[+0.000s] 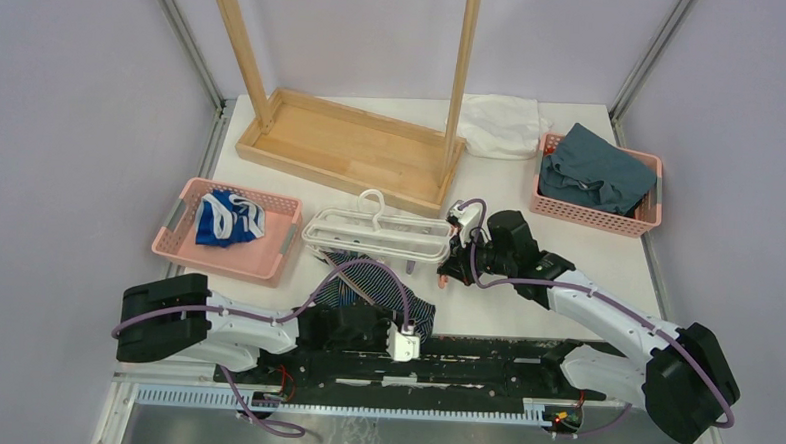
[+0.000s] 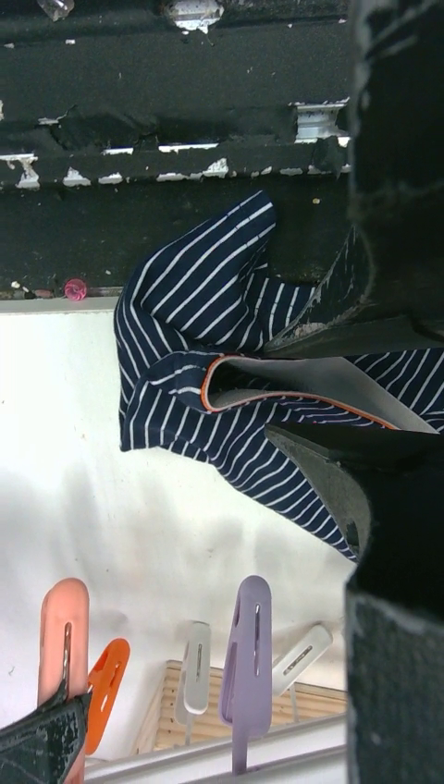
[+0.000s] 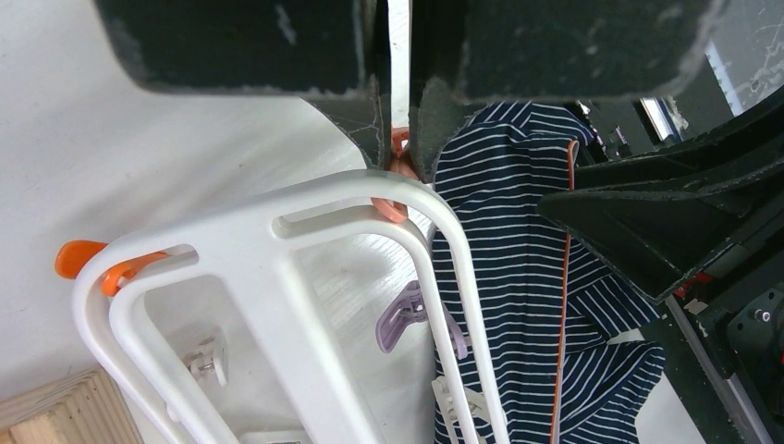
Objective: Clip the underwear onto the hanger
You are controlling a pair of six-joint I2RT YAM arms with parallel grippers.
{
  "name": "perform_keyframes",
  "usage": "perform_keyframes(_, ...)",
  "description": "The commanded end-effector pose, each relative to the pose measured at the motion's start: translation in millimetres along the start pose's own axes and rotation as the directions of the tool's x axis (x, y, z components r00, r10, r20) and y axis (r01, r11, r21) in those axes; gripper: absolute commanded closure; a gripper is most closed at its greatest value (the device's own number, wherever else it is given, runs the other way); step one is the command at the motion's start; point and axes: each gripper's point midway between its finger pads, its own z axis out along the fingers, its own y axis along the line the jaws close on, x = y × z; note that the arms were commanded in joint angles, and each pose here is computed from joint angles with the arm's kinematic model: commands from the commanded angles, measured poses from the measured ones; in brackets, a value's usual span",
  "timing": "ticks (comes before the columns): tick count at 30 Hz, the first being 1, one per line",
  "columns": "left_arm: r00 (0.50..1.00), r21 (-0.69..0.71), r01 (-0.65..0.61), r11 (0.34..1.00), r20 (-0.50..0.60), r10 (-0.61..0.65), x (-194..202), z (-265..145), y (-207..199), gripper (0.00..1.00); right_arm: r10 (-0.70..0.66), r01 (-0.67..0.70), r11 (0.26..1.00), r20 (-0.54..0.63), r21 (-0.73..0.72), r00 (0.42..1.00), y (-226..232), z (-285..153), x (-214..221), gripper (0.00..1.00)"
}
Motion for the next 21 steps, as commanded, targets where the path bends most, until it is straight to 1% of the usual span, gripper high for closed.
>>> perform_keyframes(1, 0.993, -0.082, 0.082, 0.993, 0.09, -0.074, -21.3, -1.3, 17.8, 0.62, -0.033, 0.033, 0.999, 0.1, -0.006, 0.994, 2.1, -0.2, -31.7, 0.99)
perform_keyframes(6, 0.991, -0.082, 0.078, 0.994, 0.115, -0.068, -27.7, -3.0, 20.1, 0.59, -0.033, 0.034, 0.999, 0.1, -0.006, 0.994, 2.0, -0.3, -31.6, 0.99)
perform_keyframes(11, 0.989, -0.055, 0.082, 0.995, 0.124, -0.075, -30.5, -0.3, 15.5, 0.58, -0.031, 0.031, 0.999, 0.1, -0.007, 0.994, 2.2, -0.4, -31.1, 0.99)
perform_keyframes(21, 0.993, -0.075, 0.082, 0.994, 0.096, -0.075, -20.2, 4.1, 14.7, 0.61, -0.034, 0.035, 0.999, 0.098, -0.008, 0.995, 2.2, -0.3, -31.6, 0.99)
